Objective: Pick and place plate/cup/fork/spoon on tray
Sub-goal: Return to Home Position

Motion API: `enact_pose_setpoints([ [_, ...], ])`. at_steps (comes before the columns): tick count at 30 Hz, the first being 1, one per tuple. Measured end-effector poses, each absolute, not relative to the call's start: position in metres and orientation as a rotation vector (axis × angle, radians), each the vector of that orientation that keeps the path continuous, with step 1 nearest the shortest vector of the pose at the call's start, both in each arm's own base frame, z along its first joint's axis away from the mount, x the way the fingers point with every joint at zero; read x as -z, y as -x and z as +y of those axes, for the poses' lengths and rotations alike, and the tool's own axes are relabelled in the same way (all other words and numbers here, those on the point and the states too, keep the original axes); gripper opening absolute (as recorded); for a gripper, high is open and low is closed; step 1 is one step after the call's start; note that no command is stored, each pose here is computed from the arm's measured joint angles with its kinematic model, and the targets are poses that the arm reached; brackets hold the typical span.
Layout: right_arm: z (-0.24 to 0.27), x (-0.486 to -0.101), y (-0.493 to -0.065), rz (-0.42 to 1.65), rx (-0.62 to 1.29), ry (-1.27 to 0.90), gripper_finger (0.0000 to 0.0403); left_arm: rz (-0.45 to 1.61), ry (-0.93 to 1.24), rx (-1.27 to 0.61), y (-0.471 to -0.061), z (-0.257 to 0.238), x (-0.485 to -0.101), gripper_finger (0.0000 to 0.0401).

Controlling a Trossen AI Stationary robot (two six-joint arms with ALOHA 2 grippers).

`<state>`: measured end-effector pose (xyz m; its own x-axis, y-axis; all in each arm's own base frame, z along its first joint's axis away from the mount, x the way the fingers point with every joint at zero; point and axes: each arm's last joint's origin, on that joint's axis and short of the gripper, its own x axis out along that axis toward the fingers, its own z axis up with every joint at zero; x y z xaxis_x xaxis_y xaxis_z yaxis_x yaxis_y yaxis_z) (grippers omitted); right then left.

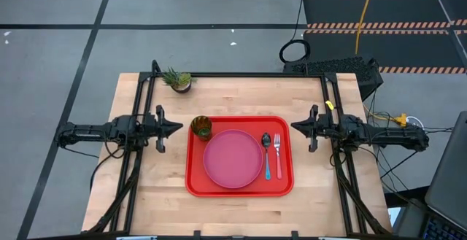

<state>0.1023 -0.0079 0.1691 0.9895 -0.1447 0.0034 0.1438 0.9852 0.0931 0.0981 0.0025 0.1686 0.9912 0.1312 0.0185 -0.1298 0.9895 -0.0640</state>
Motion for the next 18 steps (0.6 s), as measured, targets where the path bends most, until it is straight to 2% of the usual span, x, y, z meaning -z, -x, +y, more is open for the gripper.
enact_pose_setpoints([
  [10,-0.0073,-0.1690,-0.1024,-0.009,0.125,-0.093,0.0000,-0.017,0.047,-0.127,-0.0984,0.0024,-0.1681,0.0005],
  [18,-0.0074,-0.1690,-0.1024,-0.011,0.126,-0.124,0.0000,-0.014,-0.046,-0.128,-0.0984,0.0024,-0.1683,0.0005],
])
